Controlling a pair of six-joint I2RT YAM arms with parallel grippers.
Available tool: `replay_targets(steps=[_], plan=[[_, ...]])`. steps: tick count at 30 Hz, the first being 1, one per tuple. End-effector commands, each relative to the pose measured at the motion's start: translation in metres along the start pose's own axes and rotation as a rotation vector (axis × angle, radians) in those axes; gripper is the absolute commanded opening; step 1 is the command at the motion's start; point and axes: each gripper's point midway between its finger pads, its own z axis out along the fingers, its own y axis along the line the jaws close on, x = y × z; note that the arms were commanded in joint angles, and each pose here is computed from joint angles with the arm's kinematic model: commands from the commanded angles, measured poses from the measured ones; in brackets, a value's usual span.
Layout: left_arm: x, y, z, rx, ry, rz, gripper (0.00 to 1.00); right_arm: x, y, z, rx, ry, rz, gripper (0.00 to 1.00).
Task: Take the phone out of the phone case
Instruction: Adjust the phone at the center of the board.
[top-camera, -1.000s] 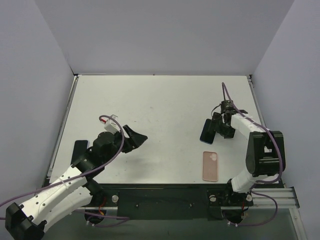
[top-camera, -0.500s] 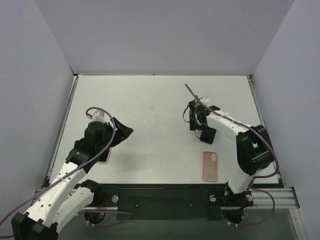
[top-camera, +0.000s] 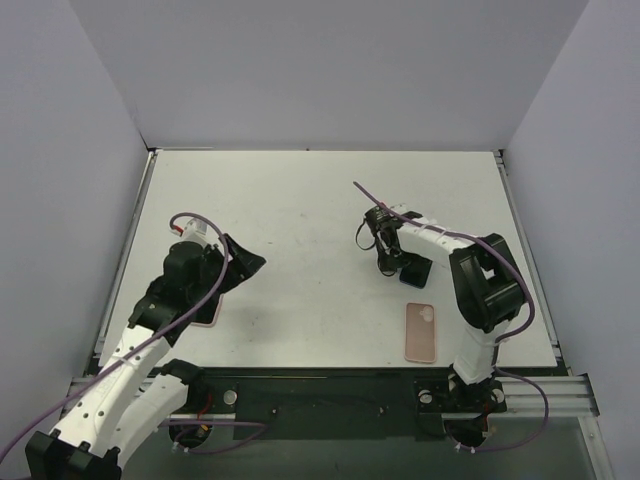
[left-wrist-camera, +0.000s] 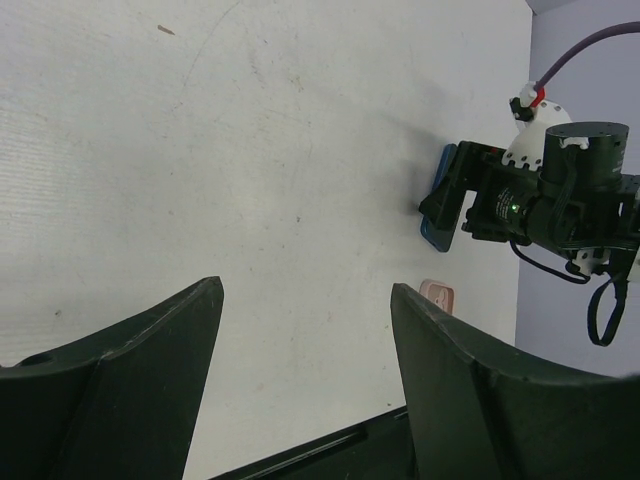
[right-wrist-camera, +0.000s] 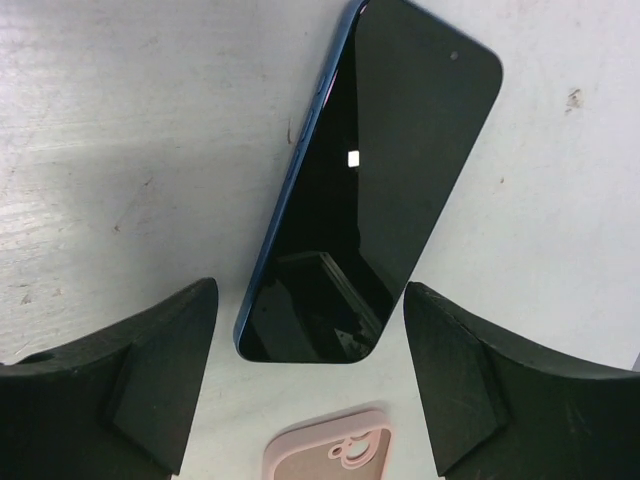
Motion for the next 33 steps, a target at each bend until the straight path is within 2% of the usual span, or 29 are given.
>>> replay_targets(steps=[1, 14, 22, 25, 26, 30, 33], plan=[[-0.022, -0.024, -0.013, 0.073, -0.054, 0.053, 0.79, 0.002, -0.008, 0.0, 0.034, 0.035, -0.033, 0.7], [-0.04, -0.015, -0.021, 0.02, -0.086, 0.095, 0.83, 0.028, -0.026, -0.005, 0.045, 0.072, -0.019, 0.7], [-0.039, 0.034, -0.001, -0.171, 0.0, 0.052, 0.83, 0.027, -0.032, -0.013, 0.015, 0.05, 0.002, 0.7], [-0.045, 0.059, 0.0, -0.244, -0.007, 0.017, 0.84, 0.023, -0.019, -0.022, -0.079, 0.023, -0.001, 0.7], [-0.05, 0.068, 0.0, -0.275, -0.024, 0.022, 0.87, 0.022, -0.013, -0.026, -0.124, 0.01, -0.002, 0.69], [-0.055, 0.111, 0.001, -0.44, -0.025, 0.05, 0.88, 0.005, 0.018, -0.063, -0.414, -0.129, 0.057, 0.69], [-0.05, 0.144, 0.009, -0.569, 0.034, 0.073, 0.89, -0.004, 0.034, -0.096, -0.607, -0.248, 0.063, 0.69]])
